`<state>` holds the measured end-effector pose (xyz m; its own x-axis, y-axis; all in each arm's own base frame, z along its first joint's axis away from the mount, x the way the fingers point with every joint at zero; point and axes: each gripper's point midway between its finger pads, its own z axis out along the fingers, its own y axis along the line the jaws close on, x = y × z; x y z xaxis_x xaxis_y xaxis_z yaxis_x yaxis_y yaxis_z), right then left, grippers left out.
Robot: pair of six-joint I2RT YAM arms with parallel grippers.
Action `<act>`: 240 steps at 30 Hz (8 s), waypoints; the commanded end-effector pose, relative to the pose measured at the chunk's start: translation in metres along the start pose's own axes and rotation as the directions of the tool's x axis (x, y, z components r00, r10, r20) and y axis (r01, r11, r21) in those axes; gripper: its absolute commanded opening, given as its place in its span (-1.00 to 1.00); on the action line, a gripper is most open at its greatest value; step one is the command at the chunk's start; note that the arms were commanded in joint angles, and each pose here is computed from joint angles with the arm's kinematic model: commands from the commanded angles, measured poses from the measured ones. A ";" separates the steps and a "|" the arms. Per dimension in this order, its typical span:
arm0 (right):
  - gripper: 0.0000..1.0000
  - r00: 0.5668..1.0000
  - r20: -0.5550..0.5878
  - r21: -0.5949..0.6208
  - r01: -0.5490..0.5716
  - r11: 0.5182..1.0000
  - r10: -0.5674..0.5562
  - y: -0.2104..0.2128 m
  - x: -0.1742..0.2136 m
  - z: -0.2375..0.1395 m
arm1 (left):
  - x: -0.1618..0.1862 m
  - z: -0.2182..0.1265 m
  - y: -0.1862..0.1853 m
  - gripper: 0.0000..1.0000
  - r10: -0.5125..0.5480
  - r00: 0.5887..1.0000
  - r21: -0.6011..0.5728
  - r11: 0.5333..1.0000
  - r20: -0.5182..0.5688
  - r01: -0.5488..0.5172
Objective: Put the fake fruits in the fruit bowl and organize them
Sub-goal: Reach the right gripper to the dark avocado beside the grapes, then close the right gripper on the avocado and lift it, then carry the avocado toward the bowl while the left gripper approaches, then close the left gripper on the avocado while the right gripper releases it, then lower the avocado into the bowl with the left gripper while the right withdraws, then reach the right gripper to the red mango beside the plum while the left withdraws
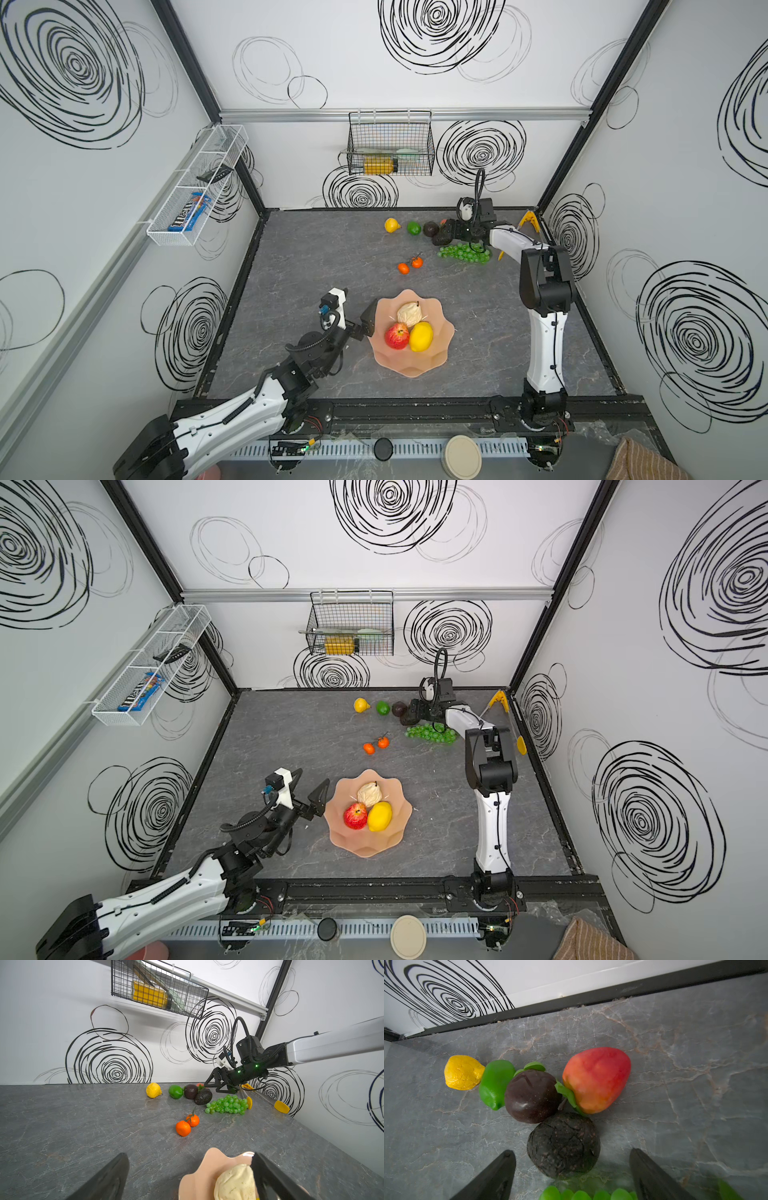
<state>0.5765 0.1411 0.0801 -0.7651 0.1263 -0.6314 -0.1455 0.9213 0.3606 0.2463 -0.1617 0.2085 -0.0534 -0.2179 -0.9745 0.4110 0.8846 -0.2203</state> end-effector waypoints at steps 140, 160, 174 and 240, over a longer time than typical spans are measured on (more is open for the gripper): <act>0.84 0.998 0.039 -0.474 0.065 0.878 -0.053 0.195 0.172 -0.271 | 0.037 0.061 -0.151 0.15 0.170 0.978 0.374 0.920 -0.119 -0.115; 0.98 0.986 0.167 -0.334 0.038 0.942 0.019 0.111 0.184 -0.248 | 0.064 0.023 -0.077 0.14 0.164 0.710 0.135 0.986 -0.684 -0.098; 0.99 0.988 0.157 -0.305 0.045 0.951 0.004 0.099 0.198 -0.238 | 0.095 -0.040 -0.105 0.12 0.254 0.493 0.256 0.965 -0.832 -0.066; 0.99 0.988 0.152 -0.288 0.028 0.957 0.017 0.099 0.191 -0.239 | 0.124 -0.042 -0.133 0.43 0.228 0.488 0.262 0.965 -0.842 0.002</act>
<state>0.2575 0.1699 0.1430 -0.6902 0.1811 -0.7006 -0.3398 0.7737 0.5347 0.1456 -0.2810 0.1027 -0.7094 0.4806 -0.5155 0.6257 0.7661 -0.1469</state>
